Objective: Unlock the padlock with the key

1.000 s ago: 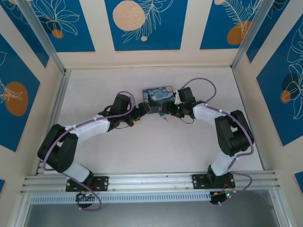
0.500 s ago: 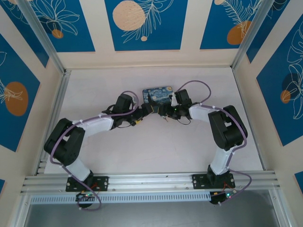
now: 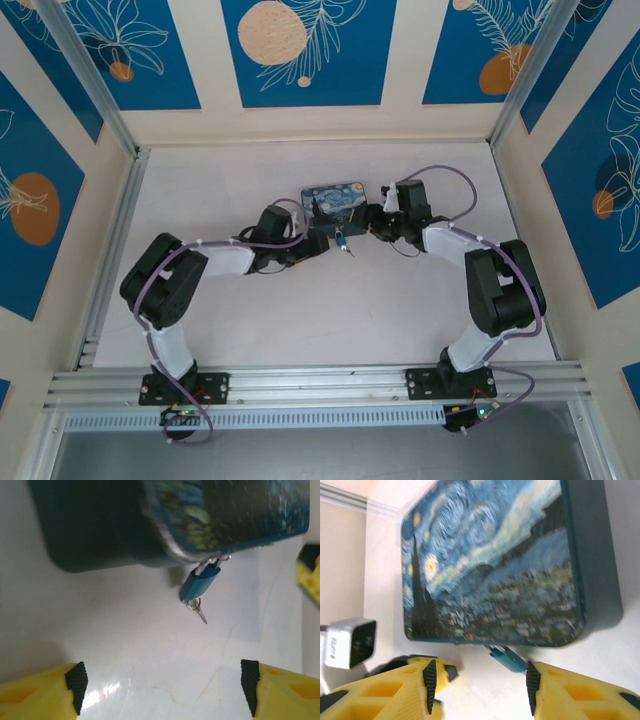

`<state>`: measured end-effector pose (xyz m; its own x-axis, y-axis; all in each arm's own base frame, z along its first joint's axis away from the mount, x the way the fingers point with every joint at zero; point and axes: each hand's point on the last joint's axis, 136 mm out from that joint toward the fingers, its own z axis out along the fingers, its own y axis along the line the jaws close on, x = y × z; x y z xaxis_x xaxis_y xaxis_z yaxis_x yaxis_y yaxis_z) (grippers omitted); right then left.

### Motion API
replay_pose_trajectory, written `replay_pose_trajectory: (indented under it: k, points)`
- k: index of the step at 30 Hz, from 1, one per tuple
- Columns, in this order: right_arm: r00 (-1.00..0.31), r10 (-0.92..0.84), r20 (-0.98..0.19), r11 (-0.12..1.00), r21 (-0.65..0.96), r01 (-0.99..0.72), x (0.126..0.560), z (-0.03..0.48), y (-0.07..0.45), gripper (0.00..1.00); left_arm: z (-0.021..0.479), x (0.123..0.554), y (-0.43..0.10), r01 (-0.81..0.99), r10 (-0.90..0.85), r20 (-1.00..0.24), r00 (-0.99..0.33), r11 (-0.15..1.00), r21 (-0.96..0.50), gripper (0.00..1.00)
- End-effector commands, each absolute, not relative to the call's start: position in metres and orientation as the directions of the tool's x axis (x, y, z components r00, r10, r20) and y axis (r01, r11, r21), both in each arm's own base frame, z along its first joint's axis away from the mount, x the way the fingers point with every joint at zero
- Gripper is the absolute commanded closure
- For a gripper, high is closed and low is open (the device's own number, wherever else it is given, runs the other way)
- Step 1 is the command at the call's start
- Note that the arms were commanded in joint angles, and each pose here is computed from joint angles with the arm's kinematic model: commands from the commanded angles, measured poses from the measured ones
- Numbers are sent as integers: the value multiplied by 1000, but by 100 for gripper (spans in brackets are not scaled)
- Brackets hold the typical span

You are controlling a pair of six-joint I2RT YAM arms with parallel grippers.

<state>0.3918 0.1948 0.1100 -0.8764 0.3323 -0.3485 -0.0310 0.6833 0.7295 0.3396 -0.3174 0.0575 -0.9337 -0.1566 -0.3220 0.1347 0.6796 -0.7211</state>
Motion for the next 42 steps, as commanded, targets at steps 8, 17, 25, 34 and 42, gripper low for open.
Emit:
replay_pose_trajectory:
  k: [8,17,25,34,42]
  points:
    - [-880,356,-315,664,748,1,440,128,207,67,58,360,-354,352,-52,-504,-862,655,-669,33]
    - [-899,371,-232,652,755,75,457,107,208,74,43,369,-364,419,-1,-596,-803,709,-567,38]
    - [-906,387,-173,644,754,131,455,88,208,75,30,376,-372,430,0,-641,-768,742,-515,41]
    - [-911,390,-137,638,753,160,452,76,206,76,24,378,-387,419,-44,-652,-757,733,-536,45]
    - [-912,389,-129,635,755,164,453,72,206,76,35,381,-388,368,-168,-631,-758,689,-625,49]
